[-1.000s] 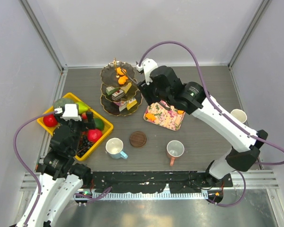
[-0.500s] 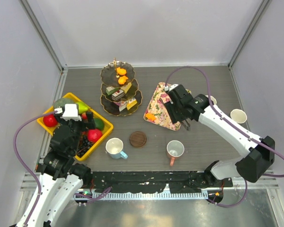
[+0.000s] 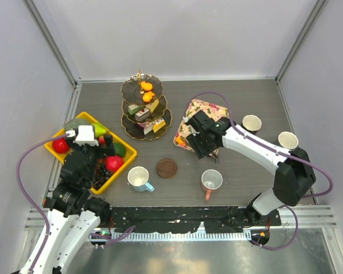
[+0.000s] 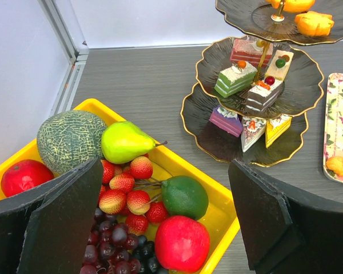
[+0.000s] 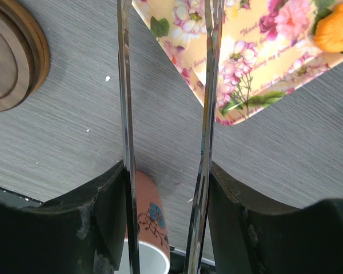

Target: Serve the afternoon tea

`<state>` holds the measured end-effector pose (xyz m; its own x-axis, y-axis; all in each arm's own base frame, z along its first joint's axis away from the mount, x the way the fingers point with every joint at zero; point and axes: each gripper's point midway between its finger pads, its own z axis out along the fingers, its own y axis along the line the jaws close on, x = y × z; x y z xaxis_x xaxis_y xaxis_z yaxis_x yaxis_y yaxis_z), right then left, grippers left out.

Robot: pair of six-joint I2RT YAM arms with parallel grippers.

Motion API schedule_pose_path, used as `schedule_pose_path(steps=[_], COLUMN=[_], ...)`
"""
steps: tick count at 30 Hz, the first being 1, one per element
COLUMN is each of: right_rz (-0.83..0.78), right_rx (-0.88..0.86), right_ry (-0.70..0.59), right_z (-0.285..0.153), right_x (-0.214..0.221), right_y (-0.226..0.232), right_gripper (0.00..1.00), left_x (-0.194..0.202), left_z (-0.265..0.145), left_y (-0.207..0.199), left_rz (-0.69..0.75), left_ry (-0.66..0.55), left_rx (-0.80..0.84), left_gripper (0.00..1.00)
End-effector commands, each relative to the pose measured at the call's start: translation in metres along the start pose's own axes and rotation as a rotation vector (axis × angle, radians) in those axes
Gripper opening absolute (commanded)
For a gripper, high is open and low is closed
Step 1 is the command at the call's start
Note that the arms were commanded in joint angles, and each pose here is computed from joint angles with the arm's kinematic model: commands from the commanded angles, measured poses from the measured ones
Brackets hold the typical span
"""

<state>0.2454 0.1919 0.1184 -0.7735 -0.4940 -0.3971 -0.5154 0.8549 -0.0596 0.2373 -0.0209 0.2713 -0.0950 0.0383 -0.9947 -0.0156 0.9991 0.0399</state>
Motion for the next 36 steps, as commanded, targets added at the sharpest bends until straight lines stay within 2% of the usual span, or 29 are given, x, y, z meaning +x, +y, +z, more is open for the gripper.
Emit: schedule_pose_path(steps=[1,6,13,21,29,36], right_rz=[-0.017,-0.033,0.015,0.063,0.071,0.073], right_rx=[-0.021,-0.019,0.069,0.112,0.033,-0.010], right_ry=[-0.082,-0.054,-0.002,-0.022,-0.125,-0.095], right_z=[0.001,0.015,0.020,0.004,-0.017,0.000], right_x=[-0.034,-0.037,-0.023,-0.019,-0.042,-0.044], right_y=[0.007,0.010,-0.012,-0.026,-0.010,0.009], right_gripper=[0.56,0.55,0.54,0.53,0.54,0.56], left_x=[-0.013,-0.013,-0.013,-0.014,-0.013,-0.013], left_z=[0.002,0.002,0.001,0.001,0.001,0.001], left_y=[-0.002,-0.001,-0.001,-0.001,0.000,0.000], left_rz=[-0.016,-0.016,-0.017,-0.017,-0.015,-0.017], left_ry=[-0.048,-0.049,-0.050,-0.052,-0.050,-0.050], left_rx=[0.007,0.005,0.005,0.004,0.000,-0.001], left_gripper=[0.99,0.99,0.99,0.99,0.99,0.99])
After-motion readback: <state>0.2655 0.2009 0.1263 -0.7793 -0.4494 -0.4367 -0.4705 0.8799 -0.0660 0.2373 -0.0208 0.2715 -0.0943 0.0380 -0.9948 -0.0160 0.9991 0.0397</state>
